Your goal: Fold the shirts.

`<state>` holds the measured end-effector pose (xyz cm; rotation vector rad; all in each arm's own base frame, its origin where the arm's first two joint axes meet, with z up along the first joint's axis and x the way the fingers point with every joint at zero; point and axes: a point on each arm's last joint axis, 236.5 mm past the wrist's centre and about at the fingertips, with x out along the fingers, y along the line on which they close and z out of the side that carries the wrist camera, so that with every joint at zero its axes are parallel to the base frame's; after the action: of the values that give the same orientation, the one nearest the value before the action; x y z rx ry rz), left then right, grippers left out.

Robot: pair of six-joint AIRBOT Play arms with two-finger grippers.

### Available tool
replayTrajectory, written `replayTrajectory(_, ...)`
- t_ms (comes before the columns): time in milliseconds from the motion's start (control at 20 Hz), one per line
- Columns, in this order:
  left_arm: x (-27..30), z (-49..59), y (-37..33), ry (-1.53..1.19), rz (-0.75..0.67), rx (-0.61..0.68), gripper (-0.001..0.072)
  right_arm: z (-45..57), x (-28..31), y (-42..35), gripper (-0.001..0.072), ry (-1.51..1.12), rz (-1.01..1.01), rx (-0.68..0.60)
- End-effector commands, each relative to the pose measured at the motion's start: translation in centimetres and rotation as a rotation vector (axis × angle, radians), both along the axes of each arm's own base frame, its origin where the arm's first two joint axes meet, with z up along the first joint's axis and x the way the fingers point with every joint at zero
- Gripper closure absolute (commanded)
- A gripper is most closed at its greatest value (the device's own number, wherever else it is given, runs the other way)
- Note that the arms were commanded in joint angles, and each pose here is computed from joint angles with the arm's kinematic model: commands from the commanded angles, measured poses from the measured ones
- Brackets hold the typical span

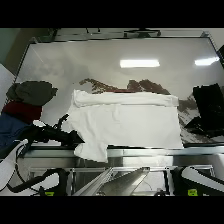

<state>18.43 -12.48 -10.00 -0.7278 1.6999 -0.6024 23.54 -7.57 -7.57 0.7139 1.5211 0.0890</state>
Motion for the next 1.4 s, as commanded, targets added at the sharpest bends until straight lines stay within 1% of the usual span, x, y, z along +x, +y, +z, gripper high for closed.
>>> replayTrajectory(0,0.3,0.9,-1.4,-0.003,0.013,-0.091,0.0688,-1.4,-2.0,0.2,0.0207,0.070,0.005,0.026)
replayTrajectory(200,0.9,1.6,-1.2,-0.056,0.015,-0.076,0.0688,-3.7,-4.1,2.3,0.0207,0.137,0.024,0.095)
replayTrajectory(500,1.7,3.0,-1.0,-0.144,0.018,-0.055,0.0687,-4.3,-3.9,5.7,0.0209,0.171,0.158,0.131)
replayTrajectory(550,1.7,3.2,-1.0,-0.153,0.017,-0.053,0.0688,-4.1,-3.8,6.5,0.0222,0.174,0.183,0.144)
replayTrajectory(650,2.0,3.7,-1.0,-0.170,0.027,-0.046,0.0688,-3.1,-3.8,7.9,0.0532,0.174,0.240,0.188)
replayTrajectory(700,2.3,4.2,-0.9,-0.191,0.023,-0.043,0.0687,-2.3,-3.4,8.2,0.0663,0.168,0.248,0.208)
replayTrajectory(750,2.7,5.0,-0.9,-0.214,0.017,-0.045,0.0687,-1.4,-3.0,8.4,0.0694,0.159,0.252,0.231)
replayTrajectory(850,4.0,7.5,-0.6,-0.280,0.014,-0.041,0.0687,0.5,-2.4,7.9,0.0695,0.170,0.249,0.244)
replayTrajectory(900,5.1,8.9,-0.2,-0.330,0.029,-0.023,0.0687,1.5,-1.6,7.4,0.0694,0.152,0.242,0.229)
replayTrajectory(1050,7.5,13.0,1.9,-0.452,0.128,0.053,0.0688,3.9,1.3,4.8,0.0695,0.016,0.163,0.097)
replayTrajectory(1150,8.2,15.0,3.3,-0.520,0.168,0.091,0.0687,5.5,3.0,2.8,0.0694,-0.076,0.073,0.003)
replayTrajectory(1200,8.2,15.6,3.5,-0.541,0.179,0.094,0.0687,6.2,3.2,2.3,0.0694,-0.099,0.040,-0.022)
replayTrajectory(1350,8.2,15.6,3.7,-0.542,0.184,0.099,0.0687,7.1,3.4,2.2,0.0694,-0.134,0.035,-0.045)
